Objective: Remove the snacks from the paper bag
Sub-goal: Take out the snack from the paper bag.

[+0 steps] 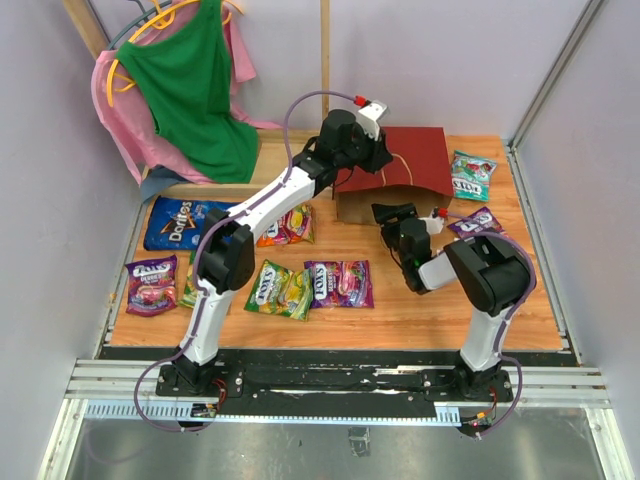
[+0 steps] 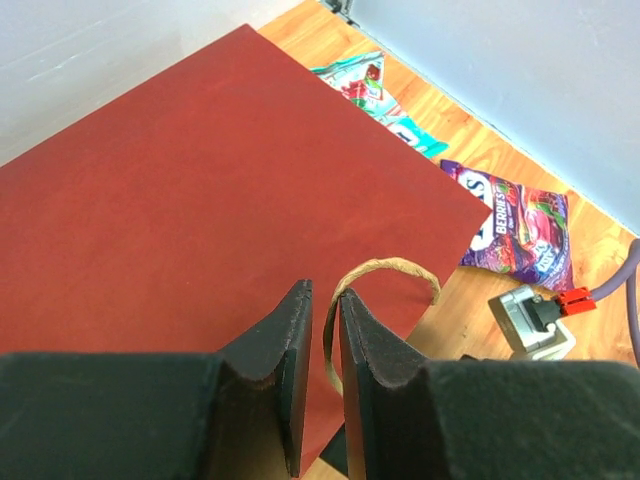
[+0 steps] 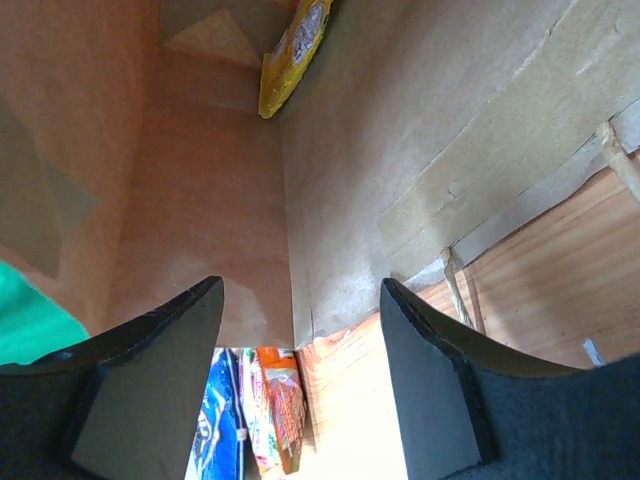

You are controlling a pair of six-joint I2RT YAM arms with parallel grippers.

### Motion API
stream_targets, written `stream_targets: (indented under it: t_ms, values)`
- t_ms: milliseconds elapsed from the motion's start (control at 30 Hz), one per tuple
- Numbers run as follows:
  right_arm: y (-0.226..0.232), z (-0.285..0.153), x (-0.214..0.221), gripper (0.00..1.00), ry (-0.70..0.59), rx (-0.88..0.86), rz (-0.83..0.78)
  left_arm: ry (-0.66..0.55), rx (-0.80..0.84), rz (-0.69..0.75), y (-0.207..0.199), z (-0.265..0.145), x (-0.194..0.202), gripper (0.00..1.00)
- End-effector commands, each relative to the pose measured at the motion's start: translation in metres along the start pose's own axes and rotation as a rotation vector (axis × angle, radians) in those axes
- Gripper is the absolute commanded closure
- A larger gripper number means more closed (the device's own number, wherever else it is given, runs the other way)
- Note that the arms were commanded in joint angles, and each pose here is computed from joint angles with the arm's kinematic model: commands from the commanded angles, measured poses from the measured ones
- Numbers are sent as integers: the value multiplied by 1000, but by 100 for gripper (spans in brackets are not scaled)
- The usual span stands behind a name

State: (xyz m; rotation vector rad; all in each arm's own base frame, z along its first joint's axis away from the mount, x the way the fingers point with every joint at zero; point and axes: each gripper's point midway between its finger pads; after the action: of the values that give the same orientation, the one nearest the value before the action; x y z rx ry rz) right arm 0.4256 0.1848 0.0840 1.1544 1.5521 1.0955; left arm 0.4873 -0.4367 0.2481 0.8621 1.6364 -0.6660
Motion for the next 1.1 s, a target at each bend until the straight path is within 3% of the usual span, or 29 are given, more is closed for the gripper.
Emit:
stream_targets:
  t_ms: [0,300,733,900,1067]
  values:
    - [13,14,-2,35,-28,-54,48,-98,-61,31,11,-19,-46,78]
    - [19,37,-10,35,-86,-66,-7,-102,-24,29,5,-29,-53,78]
    - [-2,89,-2,34,-99,-18,103,-105,75,-37,-16,-34,-47,75]
    - [-11,92,-6,31,-120,2,135,-86,79,-17,-20,-44,-33,48]
    - [-18,95,-5,30,-119,0,206,-141,132,83,-37,-72,-34,17]
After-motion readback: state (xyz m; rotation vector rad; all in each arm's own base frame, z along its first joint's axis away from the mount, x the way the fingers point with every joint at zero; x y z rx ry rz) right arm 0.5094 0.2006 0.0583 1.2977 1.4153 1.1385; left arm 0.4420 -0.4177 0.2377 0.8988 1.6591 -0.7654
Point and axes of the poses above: each gripper's point midway between its finger pads, its own z axis out along the fingers, its own y axis along the line the jaws close on, x = y × z, and after that the axes turned 12 degrees about z, right-handed
